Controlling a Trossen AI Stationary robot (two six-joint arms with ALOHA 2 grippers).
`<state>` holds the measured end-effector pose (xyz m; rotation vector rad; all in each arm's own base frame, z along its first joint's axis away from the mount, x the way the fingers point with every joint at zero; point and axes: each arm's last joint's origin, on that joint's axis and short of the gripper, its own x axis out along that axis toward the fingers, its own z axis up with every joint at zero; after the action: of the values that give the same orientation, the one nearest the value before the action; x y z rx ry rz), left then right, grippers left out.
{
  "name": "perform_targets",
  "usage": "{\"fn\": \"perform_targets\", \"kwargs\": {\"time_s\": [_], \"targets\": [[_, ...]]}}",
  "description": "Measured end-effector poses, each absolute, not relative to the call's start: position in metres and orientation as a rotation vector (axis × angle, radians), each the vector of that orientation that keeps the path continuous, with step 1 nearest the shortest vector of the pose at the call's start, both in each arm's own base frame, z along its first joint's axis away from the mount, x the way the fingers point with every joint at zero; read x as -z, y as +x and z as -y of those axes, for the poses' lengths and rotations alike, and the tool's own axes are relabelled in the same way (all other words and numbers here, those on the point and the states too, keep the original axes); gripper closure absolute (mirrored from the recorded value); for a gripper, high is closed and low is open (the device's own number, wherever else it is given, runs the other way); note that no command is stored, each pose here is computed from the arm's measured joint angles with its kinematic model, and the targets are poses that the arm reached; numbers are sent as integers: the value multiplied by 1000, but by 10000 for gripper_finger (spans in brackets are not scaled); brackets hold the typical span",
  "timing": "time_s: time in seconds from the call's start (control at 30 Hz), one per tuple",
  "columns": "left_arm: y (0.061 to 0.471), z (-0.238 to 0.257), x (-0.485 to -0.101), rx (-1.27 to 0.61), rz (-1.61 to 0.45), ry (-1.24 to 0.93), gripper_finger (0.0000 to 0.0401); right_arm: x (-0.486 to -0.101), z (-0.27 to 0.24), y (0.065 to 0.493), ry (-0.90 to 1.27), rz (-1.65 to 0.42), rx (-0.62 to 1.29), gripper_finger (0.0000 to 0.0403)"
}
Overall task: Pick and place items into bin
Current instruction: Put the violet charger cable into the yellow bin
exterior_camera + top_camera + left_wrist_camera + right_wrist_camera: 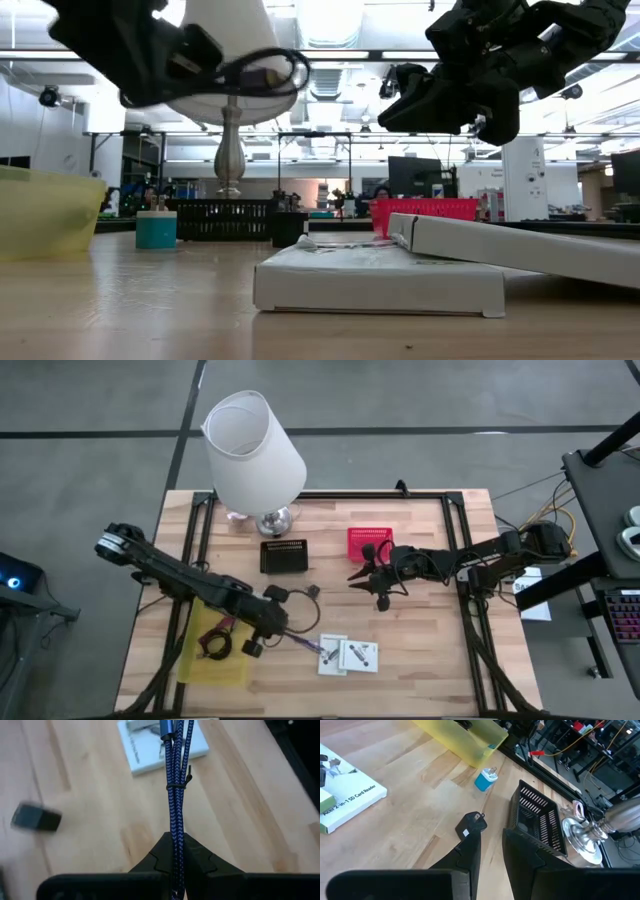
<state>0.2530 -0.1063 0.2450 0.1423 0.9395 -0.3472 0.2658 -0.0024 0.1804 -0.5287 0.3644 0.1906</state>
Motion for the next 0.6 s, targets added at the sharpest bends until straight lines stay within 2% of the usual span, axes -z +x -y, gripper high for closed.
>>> {"fn": "perform_targets", "kwargs": {"time_s": [0.13,0.43,0.6], "targets": [[235,99,-257,248,-978,19,399,-180,2,266,-529,-364,-191,335],[203,84,-262,-143,-1161,-415,399,-180,2,266,-529,-365,-191,335],[190,86,-262,-249,-1242,-556,399,-180,2,266,-529,-366,-191,335]]}}
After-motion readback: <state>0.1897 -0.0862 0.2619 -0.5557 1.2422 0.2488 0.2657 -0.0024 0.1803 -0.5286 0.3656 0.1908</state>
